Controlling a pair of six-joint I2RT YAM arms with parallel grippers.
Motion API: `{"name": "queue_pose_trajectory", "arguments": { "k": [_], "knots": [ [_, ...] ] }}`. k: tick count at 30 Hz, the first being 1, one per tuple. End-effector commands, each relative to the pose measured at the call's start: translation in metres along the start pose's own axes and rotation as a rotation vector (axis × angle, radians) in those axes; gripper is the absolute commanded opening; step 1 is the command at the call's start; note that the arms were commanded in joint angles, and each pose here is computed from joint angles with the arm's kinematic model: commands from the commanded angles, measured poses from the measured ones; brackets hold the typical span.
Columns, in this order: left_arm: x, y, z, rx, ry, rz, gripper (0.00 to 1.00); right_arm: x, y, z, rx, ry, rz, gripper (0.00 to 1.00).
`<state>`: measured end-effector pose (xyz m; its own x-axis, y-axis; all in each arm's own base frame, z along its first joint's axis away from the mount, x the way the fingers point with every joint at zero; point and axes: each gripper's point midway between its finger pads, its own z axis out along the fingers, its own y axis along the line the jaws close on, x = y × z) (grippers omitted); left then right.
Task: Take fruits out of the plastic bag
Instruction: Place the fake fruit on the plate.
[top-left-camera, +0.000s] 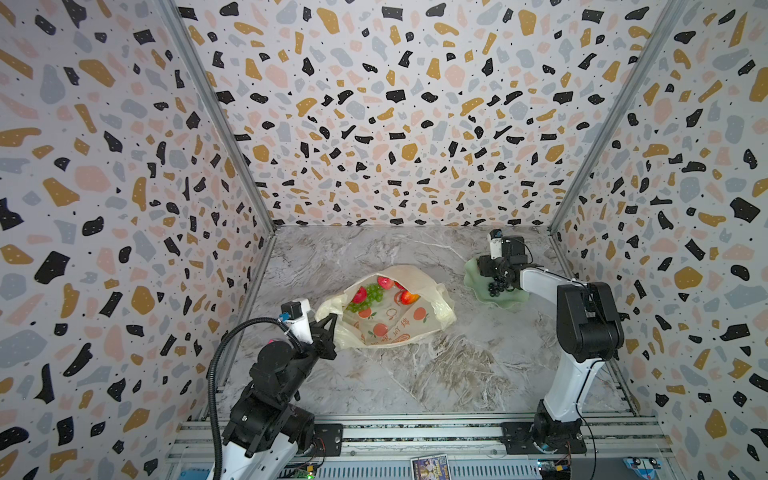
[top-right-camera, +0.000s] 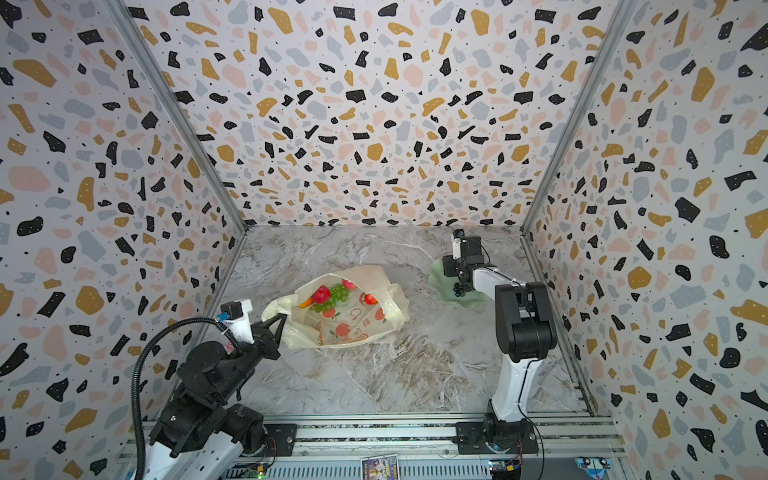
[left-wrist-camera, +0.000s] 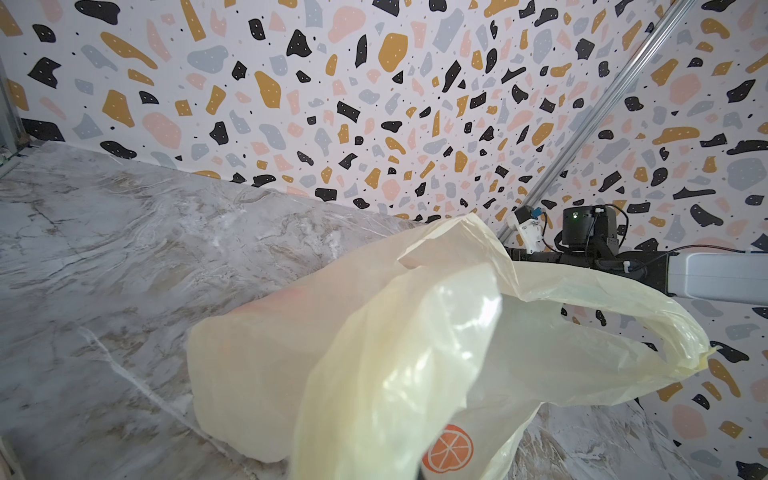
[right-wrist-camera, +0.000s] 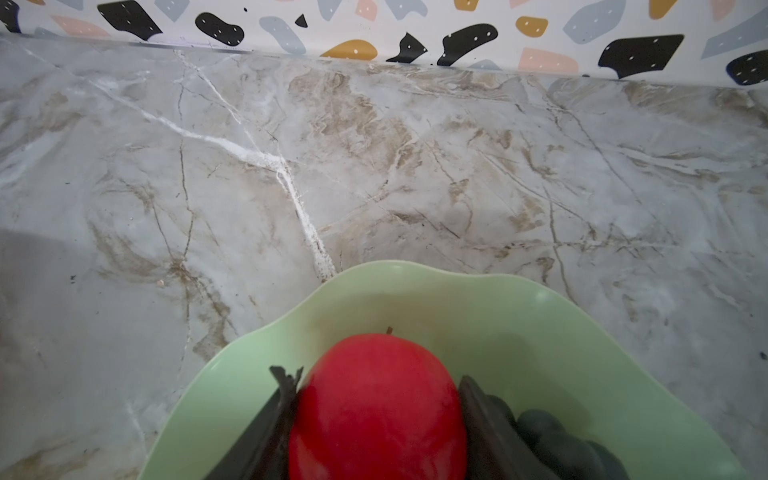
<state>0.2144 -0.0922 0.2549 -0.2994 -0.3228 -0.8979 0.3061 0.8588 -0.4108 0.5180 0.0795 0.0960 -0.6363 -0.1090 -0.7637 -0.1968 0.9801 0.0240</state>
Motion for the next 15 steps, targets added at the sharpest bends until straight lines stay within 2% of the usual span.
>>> {"name": "queue_pose_trajectory", "arguments": {
  "k": [1,11,15],
  "knots": [
    [-0.005,-0.001,0.000,0.007,-0.031,0.011,0.00,-0.015,-0.002,-0.007,0.015,-0.018,-0.013,0.64],
    [-0.004,-0.002,0.001,0.011,-0.028,0.014,0.00,-0.038,0.007,-0.027,0.019,-0.072,-0.030,0.79],
    [-0.004,-0.003,0.001,0.015,-0.026,0.016,0.00,-0.043,0.008,-0.033,0.016,-0.086,-0.031,0.81]
  ]
}}
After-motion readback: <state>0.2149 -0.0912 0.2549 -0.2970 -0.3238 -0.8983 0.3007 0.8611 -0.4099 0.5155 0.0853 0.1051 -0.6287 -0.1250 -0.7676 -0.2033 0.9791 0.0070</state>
